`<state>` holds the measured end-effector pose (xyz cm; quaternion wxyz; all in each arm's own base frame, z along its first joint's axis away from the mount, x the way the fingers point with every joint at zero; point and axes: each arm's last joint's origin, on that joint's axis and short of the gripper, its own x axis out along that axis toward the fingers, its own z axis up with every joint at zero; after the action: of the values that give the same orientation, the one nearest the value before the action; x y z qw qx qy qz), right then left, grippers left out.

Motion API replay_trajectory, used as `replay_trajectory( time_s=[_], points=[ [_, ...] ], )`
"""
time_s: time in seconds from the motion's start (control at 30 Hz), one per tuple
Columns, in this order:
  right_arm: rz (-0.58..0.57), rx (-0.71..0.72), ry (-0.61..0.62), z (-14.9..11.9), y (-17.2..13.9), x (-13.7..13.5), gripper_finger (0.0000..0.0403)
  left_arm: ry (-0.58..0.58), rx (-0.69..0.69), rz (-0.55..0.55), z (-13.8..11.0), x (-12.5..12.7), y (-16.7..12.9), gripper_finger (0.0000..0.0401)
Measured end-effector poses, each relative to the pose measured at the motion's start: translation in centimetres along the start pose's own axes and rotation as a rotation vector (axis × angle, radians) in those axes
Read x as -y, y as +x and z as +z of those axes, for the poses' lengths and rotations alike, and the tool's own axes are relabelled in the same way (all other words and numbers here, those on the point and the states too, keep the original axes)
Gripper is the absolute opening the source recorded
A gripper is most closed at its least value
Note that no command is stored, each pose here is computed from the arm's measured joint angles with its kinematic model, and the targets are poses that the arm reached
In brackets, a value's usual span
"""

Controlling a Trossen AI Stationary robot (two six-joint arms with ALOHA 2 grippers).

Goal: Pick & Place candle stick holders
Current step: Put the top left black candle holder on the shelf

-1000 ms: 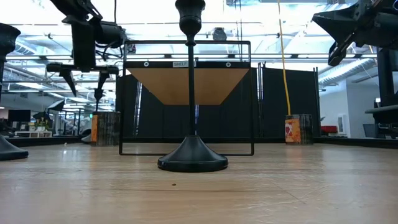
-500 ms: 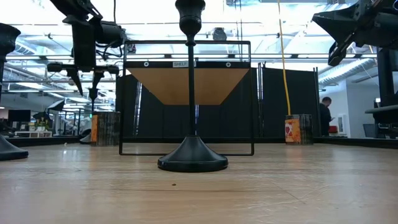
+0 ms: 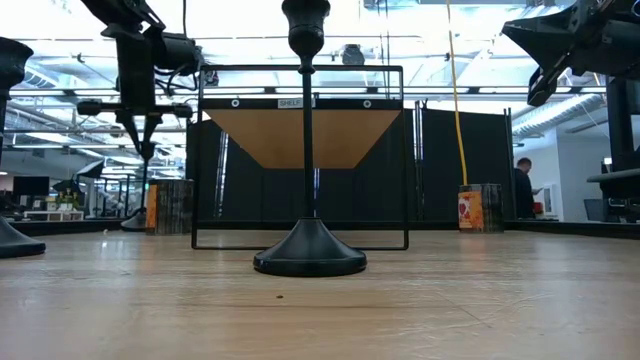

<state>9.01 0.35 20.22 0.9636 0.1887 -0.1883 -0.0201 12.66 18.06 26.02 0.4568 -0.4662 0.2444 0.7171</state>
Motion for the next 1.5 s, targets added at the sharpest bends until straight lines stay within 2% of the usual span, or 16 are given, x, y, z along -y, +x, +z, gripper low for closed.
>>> replay_trajectory(
  time_s=[0.37, 0.6, 1.07, 1.23, 1.5],
  points=[
    [0.000, 0.000, 0.000, 0.0, 0.0, 0.0, 0.0000, 0.042, -0.001, -0.006, 0.0, -0.1, -0.1, 0.0017],
    [0.000, 0.000, 0.000, 0.0, 0.0, 0.0, 0.0000, 0.066, 0.024, -0.045, 0.0, -1.4, -1.6, 0.0011],
    [0.017, 0.054, 0.011, 0.5, 0.0, -0.2, 0.0000, 0.038, 0.046, -0.284, 0.1, -4.3, -5.7, 0.0011],
    [0.031, 0.120, -0.025, 1.2, -0.1, -0.4, 0.0000, 0.062, 0.042, -0.425, 0.1, -5.0, -7.1, 0.0011],
    [-0.096, 0.173, -0.039, 1.4, -0.1, 0.0, 0.0000, 0.081, 0.107, -0.855, 0.3, -4.3, -10.7, 0.0011]
  ],
)
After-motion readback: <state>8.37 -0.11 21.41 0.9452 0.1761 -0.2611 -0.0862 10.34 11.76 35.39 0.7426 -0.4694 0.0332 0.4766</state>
